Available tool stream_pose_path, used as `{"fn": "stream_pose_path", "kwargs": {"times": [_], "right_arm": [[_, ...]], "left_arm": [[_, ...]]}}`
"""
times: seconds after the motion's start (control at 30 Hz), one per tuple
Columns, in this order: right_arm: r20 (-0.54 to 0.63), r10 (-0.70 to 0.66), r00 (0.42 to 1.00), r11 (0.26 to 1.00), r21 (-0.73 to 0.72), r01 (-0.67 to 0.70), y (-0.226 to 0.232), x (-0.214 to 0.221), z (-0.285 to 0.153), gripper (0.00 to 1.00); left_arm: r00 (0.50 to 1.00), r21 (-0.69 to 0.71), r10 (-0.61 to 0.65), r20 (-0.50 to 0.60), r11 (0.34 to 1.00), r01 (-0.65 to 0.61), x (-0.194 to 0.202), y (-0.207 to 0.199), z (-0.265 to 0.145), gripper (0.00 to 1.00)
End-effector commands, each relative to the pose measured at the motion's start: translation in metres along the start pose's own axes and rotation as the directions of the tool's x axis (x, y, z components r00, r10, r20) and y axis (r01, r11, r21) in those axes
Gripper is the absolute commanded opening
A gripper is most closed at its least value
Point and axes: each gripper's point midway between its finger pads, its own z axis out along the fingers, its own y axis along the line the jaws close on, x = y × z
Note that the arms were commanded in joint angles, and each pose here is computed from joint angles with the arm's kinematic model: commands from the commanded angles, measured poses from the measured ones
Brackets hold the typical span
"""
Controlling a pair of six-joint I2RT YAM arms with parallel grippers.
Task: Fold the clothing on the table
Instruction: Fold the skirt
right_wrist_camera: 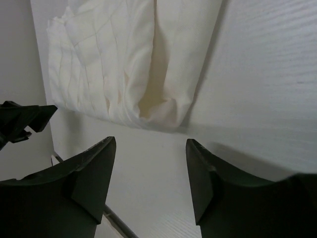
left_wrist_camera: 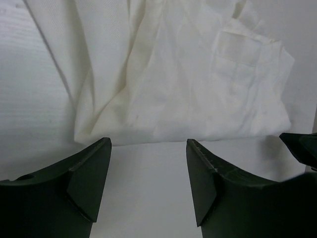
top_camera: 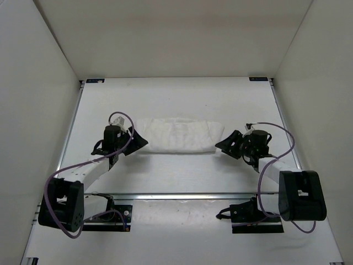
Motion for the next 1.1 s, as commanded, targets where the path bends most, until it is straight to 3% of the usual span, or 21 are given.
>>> {"fn": "stream_pose_path", "kwargs": {"times": [0.0, 0.27, 0.4, 0.67, 0.73, 0.77, 0.83, 0.87, 0.9, 0.93, 0.97, 1.07], "right_arm": [[0.029, 0.034, 0.999, 0.995, -0.098, -0.031, 0.013, -0.004, 0.002, 0.57], [-0.023, 0.088, 0.996, 0.989, -0.114, -0.090, 0.008, 0.011, 0.022, 0.69], [-0.021, 0.101, 0.995, 0.989, -0.103, -0.103, 0.007, 0.011, 0.032, 0.69], [0.003, 0.151, 0.989, 0.987, -0.049, -0.150, -0.005, 0.012, 0.041, 0.55], [0.002, 0.161, 0.987, 0.986, -0.046, -0.160, -0.006, 0.012, 0.043, 0.49], [-0.001, 0.162, 0.987, 0.986, -0.043, -0.162, -0.006, 0.012, 0.045, 0.39], [-0.001, 0.164, 0.986, 0.985, -0.054, -0.164, -0.005, 0.011, 0.046, 0.21], [0.008, 0.166, 0.986, 0.984, -0.062, -0.166, -0.004, 0.008, 0.046, 0.04], [0.002, 0.163, 0.987, 0.985, -0.059, -0.162, -0.005, 0.011, 0.046, 0.00], [0.001, 0.172, 0.985, 0.984, -0.046, -0.172, -0.008, 0.012, 0.045, 0.00], [0.006, 0.153, 0.988, 0.987, -0.045, -0.153, -0.007, 0.008, 0.045, 0.00], [0.022, 0.121, 0.992, 0.992, -0.020, -0.121, -0.012, -0.005, 0.034, 0.00]], "left_arm": [[1.000, -0.044, -0.027, 0.005, 0.999, 0.027, 0.015, 0.015, 0.005, 0.73], [0.997, -0.079, -0.079, 0.012, 0.994, 0.080, 0.033, 0.029, 0.016, 0.74], [0.994, -0.102, -0.107, 0.031, 0.989, 0.110, 0.037, 0.036, 0.022, 0.75], [0.989, -0.178, -0.115, 0.095, 0.975, 0.131, 0.032, 0.054, 0.023, 0.69], [0.986, -0.175, -0.129, 0.103, 0.974, 0.146, 0.032, 0.055, 0.021, 0.68], [0.986, -0.174, -0.130, 0.102, 0.974, 0.146, 0.033, 0.055, 0.020, 0.68], [0.985, -0.173, -0.135, 0.112, 0.973, 0.153, 0.029, 0.054, 0.019, 0.58], [0.986, -0.173, -0.131, 0.106, 0.974, 0.148, 0.030, 0.055, 0.020, 0.40], [0.986, -0.172, -0.127, 0.106, 0.975, 0.144, 0.028, 0.053, 0.021, 0.17], [0.987, -0.178, -0.122, 0.104, 0.974, 0.139, 0.029, 0.054, 0.022, 0.06], [0.989, -0.173, -0.115, 0.096, 0.976, 0.131, 0.030, 0.053, 0.023, 0.00], [0.993, -0.117, -0.094, 0.076, 0.988, 0.103, 0.026, 0.031, 0.032, 0.00]]}}
